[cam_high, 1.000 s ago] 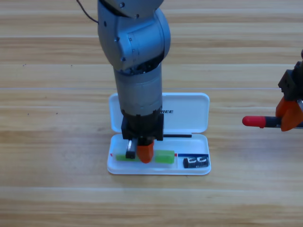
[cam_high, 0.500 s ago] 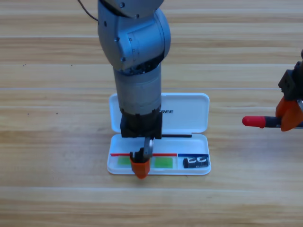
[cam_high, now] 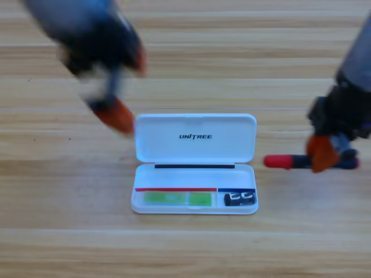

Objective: Clean up eraser and pencils

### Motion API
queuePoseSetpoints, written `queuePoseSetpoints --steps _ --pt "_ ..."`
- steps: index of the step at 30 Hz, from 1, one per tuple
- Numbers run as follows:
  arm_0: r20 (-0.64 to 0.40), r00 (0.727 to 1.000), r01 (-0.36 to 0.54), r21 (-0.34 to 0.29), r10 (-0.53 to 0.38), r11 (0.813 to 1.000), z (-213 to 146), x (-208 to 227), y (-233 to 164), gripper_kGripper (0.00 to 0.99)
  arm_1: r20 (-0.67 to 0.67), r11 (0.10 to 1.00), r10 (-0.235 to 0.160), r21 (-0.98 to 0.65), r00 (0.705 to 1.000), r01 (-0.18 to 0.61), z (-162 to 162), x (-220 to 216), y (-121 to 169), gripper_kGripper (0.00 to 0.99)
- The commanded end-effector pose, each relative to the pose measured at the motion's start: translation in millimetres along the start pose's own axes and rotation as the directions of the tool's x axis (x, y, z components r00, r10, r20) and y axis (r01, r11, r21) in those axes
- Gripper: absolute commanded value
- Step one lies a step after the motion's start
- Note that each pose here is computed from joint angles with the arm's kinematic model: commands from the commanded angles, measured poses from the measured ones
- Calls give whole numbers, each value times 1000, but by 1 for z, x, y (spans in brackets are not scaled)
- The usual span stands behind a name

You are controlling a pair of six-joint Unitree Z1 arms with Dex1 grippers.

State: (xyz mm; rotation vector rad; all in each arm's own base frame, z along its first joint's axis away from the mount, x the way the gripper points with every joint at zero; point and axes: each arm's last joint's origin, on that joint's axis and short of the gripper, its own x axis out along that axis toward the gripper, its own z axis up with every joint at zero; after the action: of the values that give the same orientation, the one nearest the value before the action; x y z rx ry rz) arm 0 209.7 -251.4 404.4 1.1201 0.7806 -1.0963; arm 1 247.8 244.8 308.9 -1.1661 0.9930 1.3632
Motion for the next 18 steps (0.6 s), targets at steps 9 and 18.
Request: queuePoseSetpoints --steps 9,18 --pt "92 936 -285 -370 340 884 -140 -121 1 990 -109 996 21 -89 994 -30 122 111 -39 0" --pt "123 919 -296 -409 374 863 -144 -119 -8 990 -116 997 -13 -78 993 4 135 136 -58 0"
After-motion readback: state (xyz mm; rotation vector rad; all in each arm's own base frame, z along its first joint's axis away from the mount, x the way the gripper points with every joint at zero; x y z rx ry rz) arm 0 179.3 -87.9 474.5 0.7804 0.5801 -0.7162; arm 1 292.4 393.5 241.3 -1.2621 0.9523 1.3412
